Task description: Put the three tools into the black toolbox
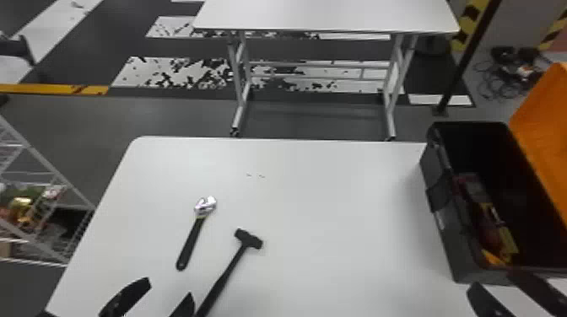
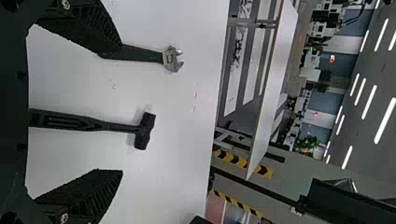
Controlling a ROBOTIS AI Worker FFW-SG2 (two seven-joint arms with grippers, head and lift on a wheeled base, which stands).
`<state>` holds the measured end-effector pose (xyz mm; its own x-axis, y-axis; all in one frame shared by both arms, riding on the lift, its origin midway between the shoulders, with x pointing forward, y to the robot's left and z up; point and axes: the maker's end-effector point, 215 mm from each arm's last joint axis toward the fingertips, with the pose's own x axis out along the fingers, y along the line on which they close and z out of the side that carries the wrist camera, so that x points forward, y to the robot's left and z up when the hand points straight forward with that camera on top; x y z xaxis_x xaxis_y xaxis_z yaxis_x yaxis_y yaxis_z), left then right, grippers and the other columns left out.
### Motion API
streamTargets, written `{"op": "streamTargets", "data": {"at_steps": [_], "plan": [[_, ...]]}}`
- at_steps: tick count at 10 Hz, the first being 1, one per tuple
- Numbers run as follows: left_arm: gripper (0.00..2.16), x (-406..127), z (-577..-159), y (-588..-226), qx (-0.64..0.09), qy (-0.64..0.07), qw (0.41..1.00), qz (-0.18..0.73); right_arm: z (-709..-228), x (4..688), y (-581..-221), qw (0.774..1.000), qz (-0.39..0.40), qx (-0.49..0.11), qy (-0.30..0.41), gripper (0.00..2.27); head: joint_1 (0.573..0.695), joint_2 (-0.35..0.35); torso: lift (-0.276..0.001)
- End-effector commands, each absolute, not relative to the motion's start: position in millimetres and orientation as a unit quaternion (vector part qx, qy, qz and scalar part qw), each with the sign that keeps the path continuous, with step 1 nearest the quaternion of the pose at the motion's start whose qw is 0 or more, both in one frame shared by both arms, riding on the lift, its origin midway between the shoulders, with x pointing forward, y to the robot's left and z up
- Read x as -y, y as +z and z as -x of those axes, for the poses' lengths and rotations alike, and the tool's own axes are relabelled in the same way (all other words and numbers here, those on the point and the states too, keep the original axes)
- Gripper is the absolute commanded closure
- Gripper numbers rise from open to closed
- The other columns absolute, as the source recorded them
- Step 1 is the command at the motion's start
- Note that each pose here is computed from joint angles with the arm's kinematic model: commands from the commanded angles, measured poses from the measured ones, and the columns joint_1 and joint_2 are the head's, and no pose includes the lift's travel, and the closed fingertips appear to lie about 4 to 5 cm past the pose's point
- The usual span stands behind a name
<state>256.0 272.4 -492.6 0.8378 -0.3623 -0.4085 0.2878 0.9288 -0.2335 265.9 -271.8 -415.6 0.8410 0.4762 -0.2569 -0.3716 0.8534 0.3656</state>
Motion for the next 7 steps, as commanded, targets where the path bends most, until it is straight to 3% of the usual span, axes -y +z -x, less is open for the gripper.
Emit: {"op": "streamTargets", "data": {"at_steps": [1,3,7], "plan": [[0.08,-260.6,-265.7,-503.2,-0.247,-0.180,0.949,0.075,-263.8,273.8,-412.4,0.949,-0.152,-0.165,0.222,0.11,0.695,0.017,-0.051],[0.08,-259.3,-274.1,-518.9,-0.284,-0.172,0.942,0.058,-265.2,274.2,-408.0,0.949,-0.153,-0.160,0.223,0.11,0.695,-0.024,-0.051],[0.08,-247.3,-274.6,-547.5,-0.334,-0.158,0.929,-0.001,-267.7,273.0,-402.0,0.949,-0.161,-0.151,0.226,0.11,0.695,-0.033,-0.051]]}}
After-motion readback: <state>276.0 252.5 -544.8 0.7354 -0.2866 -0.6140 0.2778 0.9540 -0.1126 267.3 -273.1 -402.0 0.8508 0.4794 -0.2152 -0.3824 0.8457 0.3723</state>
